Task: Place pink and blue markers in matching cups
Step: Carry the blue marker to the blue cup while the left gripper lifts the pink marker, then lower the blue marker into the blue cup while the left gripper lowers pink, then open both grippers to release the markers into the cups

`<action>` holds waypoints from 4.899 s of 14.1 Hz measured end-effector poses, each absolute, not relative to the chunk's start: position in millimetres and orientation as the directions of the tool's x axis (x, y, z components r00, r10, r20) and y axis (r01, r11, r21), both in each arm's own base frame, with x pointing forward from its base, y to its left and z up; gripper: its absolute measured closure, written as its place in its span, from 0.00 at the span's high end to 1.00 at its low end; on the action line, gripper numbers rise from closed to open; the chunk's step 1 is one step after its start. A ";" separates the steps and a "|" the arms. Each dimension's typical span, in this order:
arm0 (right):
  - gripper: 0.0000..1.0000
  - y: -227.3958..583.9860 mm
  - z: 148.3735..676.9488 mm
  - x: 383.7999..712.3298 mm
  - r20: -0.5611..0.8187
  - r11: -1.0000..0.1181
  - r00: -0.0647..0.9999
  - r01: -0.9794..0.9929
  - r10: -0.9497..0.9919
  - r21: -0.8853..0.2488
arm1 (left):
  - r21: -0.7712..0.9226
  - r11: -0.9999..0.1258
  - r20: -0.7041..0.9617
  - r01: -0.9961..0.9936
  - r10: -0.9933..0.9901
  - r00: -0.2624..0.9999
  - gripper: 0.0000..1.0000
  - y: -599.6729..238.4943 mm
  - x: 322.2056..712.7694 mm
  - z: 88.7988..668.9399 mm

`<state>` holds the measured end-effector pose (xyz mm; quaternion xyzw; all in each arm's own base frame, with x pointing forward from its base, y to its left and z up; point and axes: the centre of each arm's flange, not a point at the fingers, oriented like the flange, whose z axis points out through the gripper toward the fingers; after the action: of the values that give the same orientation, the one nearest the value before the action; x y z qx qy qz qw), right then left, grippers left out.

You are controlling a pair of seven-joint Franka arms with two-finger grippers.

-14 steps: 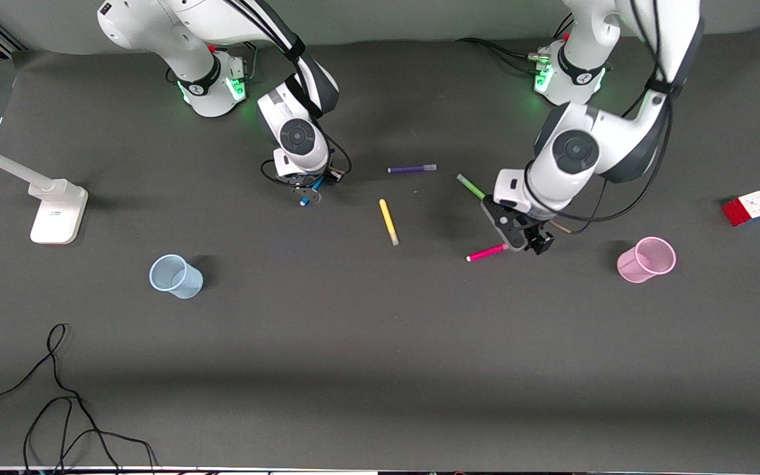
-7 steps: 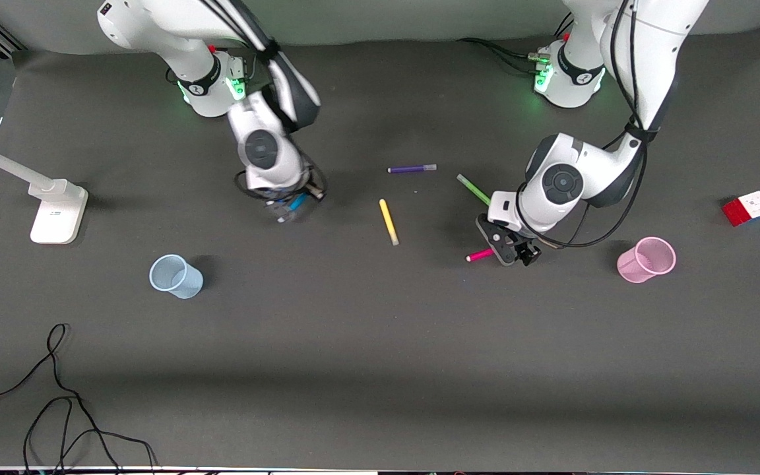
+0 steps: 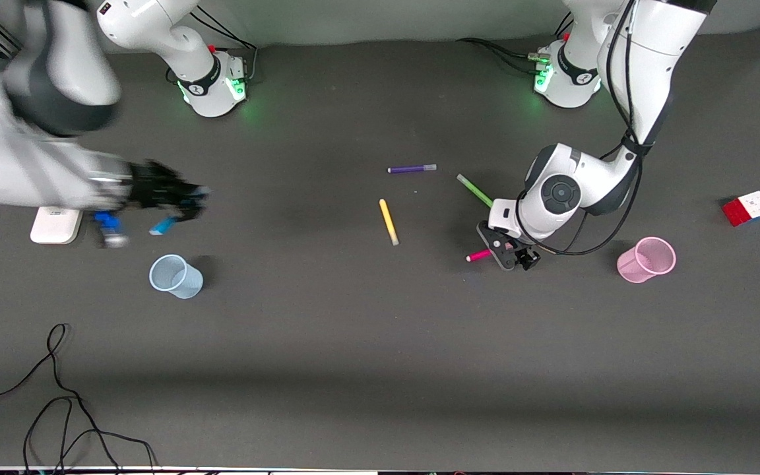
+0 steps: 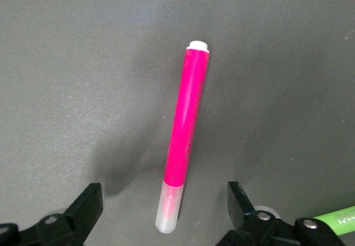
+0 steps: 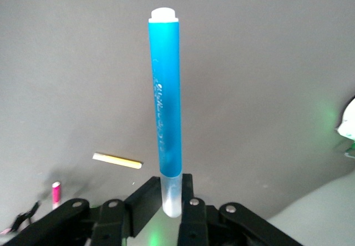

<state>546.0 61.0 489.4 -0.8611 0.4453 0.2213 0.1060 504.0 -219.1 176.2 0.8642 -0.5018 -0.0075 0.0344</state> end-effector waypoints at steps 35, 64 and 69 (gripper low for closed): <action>0.21 -66.3 262.9 575.0 -0.723 -0.743 0.608 -0.639 -0.328 -0.200 | 0.097 -0.939 -0.232 -0.330 -0.343 0.910 0.17 50.7 591.3 434.8; 1.00 -72.8 492.9 657.5 -0.191 -0.924 0.918 -0.370 -0.348 -0.098 | 0.020 -0.983 -0.705 -0.180 -0.142 0.695 0.17 73.3 618.2 265.5; 1.00 -63.0 518.7 663.2 -0.136 -0.935 0.932 -0.348 -0.336 -0.072 | 0.017 -0.984 -0.693 -0.175 -0.138 0.707 0.37 75.5 625.9 265.9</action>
<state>663.2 -63.0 518.7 -0.9817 0.1741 0.0609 0.0473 625.9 75.5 265.9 0.9236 -0.0846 -0.3731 -0.0249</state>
